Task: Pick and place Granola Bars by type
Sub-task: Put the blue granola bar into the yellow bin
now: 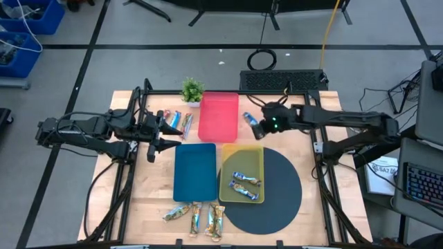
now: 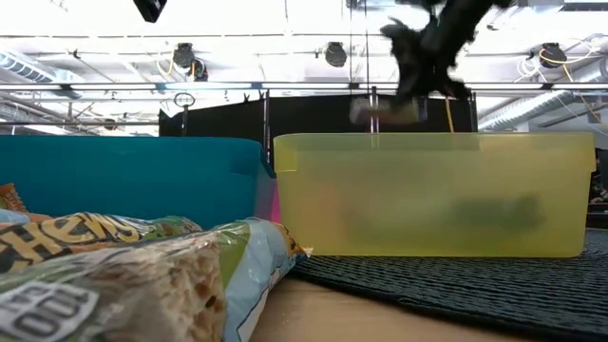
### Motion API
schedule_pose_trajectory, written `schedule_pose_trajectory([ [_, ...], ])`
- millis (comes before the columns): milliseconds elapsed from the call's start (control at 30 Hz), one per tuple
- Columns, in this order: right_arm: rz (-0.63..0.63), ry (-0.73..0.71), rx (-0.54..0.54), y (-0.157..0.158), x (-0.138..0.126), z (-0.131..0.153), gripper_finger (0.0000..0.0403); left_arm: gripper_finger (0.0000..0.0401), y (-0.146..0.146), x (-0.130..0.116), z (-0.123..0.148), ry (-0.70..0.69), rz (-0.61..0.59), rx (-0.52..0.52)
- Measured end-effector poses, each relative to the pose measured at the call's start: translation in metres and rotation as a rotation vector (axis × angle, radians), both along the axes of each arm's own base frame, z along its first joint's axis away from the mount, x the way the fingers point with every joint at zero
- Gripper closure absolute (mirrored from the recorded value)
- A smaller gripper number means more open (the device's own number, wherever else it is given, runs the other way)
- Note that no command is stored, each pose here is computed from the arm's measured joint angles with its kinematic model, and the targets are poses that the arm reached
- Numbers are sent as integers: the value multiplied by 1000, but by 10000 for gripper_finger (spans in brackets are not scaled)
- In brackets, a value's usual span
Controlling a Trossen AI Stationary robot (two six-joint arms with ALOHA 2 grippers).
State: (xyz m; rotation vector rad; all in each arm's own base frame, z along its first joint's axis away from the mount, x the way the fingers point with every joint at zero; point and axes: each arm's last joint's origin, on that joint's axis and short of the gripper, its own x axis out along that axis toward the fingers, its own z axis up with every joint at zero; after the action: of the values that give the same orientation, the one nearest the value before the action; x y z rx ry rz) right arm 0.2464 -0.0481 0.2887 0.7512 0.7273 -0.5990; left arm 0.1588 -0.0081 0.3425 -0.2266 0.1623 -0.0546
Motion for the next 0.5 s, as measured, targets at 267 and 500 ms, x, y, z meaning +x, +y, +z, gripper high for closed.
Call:
schedule_pose_trajectory([
  [267,333,-21,-54,46,21,17,402,210,1,0,-1,8,35,31],
  [500,491,123,-99,69,38,-22,403,210,3,0,-3,25,99,11],
])
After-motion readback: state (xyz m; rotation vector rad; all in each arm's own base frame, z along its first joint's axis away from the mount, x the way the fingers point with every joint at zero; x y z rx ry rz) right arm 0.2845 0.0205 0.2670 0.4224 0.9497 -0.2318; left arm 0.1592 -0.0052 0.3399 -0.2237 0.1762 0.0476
